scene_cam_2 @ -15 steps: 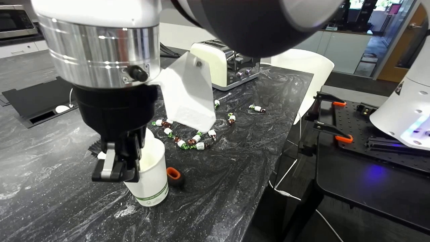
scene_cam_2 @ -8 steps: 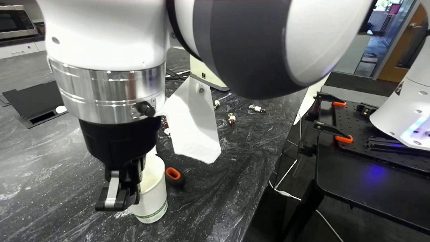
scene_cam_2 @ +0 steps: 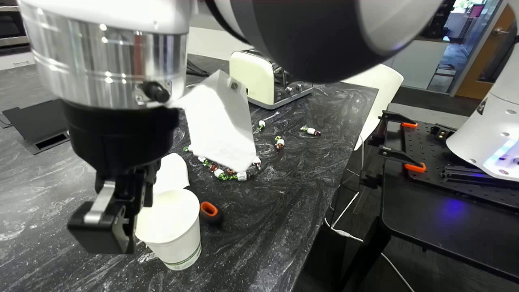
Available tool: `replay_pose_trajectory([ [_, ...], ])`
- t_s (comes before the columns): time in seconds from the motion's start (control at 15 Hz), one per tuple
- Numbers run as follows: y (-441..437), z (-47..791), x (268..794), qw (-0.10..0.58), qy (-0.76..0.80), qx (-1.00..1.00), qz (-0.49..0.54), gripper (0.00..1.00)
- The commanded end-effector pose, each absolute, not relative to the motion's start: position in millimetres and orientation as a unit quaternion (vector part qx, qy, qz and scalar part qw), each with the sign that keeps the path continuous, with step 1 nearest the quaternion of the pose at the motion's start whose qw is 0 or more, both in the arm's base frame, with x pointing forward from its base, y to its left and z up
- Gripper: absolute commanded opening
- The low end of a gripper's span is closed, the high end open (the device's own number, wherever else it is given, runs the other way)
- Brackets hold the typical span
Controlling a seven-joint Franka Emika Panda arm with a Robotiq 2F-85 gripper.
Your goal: Move the cup to the left side of the brush
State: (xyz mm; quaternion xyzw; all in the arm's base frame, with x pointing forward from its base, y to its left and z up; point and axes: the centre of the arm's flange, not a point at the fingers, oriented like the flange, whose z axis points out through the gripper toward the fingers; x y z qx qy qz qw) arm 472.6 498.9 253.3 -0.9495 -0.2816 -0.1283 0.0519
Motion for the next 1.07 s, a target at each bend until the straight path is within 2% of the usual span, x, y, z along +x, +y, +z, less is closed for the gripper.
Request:
replay_pose_trajectory([
  [0.0, 474, 303, 475, 0.045, -0.27, -0.95, -0.149, 0.93],
  [0.07, 468, 313, 482, 0.042, -0.26, -0.952, -0.155, 0.99],
  [0.47, 391, 369, 518, 0.032, -0.19, -0.967, -0.167, 1.0],
  [1.0, 259, 397, 483, 0.014, -0.134, -0.98, -0.145, 1.0],
])
